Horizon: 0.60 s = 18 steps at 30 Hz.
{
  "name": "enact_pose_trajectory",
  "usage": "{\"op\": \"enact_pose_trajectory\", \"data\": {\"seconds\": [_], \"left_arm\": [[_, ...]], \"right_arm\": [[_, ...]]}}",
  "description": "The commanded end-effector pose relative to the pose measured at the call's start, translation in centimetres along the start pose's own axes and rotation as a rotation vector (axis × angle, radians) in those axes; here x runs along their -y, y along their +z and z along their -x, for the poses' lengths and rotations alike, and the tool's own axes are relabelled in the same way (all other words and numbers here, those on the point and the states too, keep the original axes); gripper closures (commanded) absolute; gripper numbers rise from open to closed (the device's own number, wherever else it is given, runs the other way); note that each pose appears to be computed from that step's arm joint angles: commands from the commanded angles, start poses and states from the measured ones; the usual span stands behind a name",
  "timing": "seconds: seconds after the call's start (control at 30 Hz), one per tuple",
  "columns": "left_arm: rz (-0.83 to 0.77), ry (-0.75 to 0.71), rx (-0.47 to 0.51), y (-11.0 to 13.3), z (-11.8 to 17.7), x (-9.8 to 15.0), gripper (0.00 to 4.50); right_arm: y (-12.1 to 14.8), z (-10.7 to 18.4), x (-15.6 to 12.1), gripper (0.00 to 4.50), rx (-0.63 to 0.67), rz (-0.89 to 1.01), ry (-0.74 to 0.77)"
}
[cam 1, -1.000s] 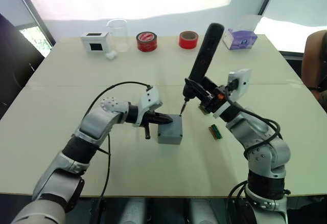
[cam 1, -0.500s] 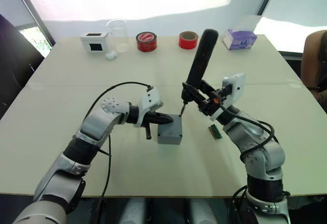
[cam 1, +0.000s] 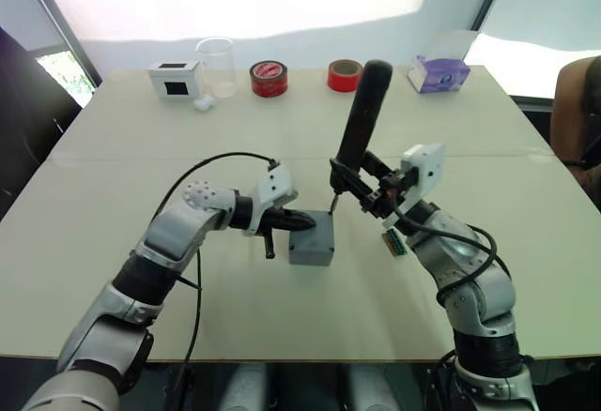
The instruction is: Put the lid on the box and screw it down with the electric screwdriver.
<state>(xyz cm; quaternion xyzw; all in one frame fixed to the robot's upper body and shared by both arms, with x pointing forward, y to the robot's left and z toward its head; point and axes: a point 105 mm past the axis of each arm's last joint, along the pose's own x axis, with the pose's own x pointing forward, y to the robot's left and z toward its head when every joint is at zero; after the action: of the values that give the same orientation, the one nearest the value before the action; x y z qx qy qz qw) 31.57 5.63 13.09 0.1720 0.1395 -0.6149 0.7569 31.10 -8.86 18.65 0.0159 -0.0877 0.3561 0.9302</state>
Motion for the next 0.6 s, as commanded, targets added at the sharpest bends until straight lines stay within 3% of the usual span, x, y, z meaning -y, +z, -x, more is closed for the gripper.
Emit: {"op": "enact_pose_trajectory", "data": {"seconds": [0.03,0.6], "left_arm": [[0.047,0.002,-0.056,-1.89,-0.03,0.21,4.50],[0.065,0.007,-0.053,-2.32,-0.12,0.66,4.50]], "right_arm": [[-5.42,0.51,-0.19,2.71,-0.227,-0.042,-0.012],[-5.61,0.01,-0.01,2.71,-0.196,-0.034,-0.035]]}}
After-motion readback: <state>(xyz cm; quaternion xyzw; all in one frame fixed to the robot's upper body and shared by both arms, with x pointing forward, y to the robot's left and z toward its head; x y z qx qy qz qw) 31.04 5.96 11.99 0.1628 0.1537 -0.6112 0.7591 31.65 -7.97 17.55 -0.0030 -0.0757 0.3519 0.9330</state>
